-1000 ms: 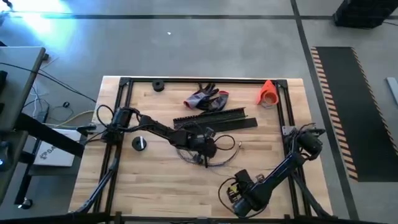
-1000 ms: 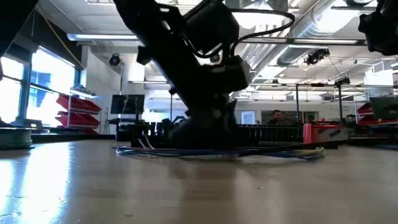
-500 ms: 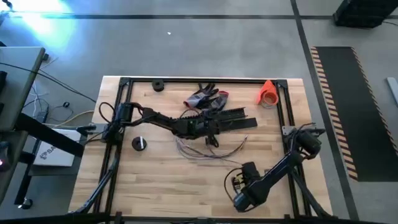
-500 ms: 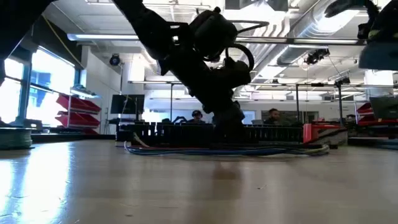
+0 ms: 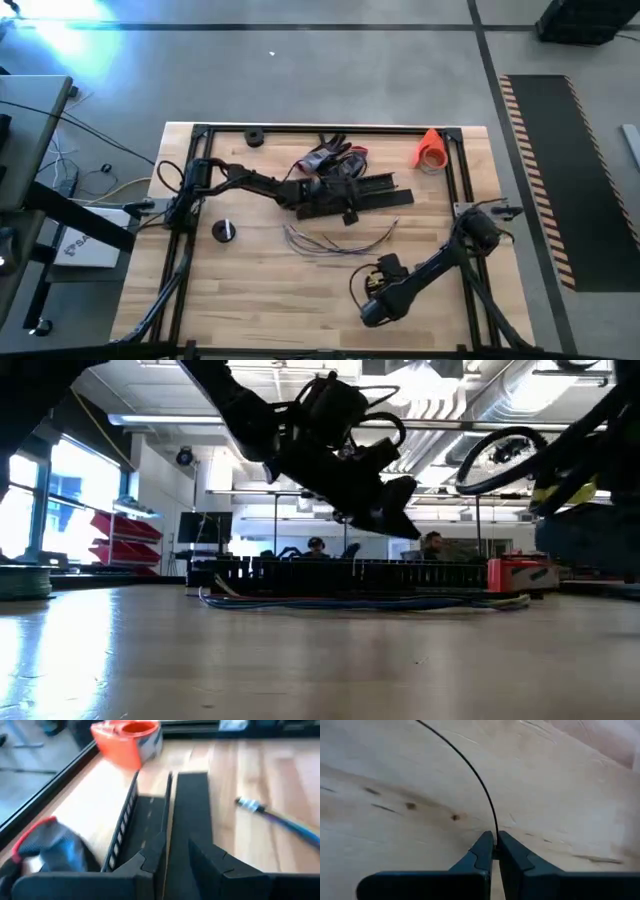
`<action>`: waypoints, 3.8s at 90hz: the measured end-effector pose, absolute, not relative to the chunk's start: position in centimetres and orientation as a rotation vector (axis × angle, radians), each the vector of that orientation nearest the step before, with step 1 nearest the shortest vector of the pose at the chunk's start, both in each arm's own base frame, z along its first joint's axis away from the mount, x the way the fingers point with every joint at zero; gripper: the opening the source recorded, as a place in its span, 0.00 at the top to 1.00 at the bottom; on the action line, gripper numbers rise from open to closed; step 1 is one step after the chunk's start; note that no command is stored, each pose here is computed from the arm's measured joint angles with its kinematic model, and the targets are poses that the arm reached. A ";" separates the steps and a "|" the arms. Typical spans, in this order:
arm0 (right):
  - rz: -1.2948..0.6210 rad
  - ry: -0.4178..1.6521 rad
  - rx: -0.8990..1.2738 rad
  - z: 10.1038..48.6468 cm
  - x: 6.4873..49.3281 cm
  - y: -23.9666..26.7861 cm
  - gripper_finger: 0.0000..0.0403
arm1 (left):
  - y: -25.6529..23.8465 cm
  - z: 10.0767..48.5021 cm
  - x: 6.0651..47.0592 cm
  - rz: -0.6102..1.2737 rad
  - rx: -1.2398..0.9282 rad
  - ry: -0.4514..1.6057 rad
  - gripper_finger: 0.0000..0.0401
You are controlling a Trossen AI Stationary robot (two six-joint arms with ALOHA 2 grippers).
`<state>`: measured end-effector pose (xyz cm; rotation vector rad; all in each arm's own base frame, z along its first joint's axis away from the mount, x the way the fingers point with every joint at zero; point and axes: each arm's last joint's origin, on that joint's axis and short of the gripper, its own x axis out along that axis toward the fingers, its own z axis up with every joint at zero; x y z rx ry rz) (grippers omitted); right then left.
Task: Ziptie cables
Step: Wrap the cables using a black zip tie
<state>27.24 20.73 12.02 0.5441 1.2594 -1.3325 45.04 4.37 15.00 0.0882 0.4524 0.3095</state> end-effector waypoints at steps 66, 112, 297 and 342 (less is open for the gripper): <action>-1.462 1.048 0.649 11.6 27.1 20.5 1.00 | 3.3 15.0 45.1 0.286 0.160 0.470 0.84; -1.239 1.077 0.431 13.1 27.3 20.3 1.00 | -2.9 17.0 37.0 0.397 0.242 0.978 0.84; -0.415 1.056 0.162 14.8 26.3 27.5 0.49 | -9.7 9.1 31.5 0.319 -0.195 0.700 0.99; -0.543 1.110 0.132 10.7 27.5 26.6 0.80 | -10.6 9.1 31.2 0.287 -0.206 0.707 0.99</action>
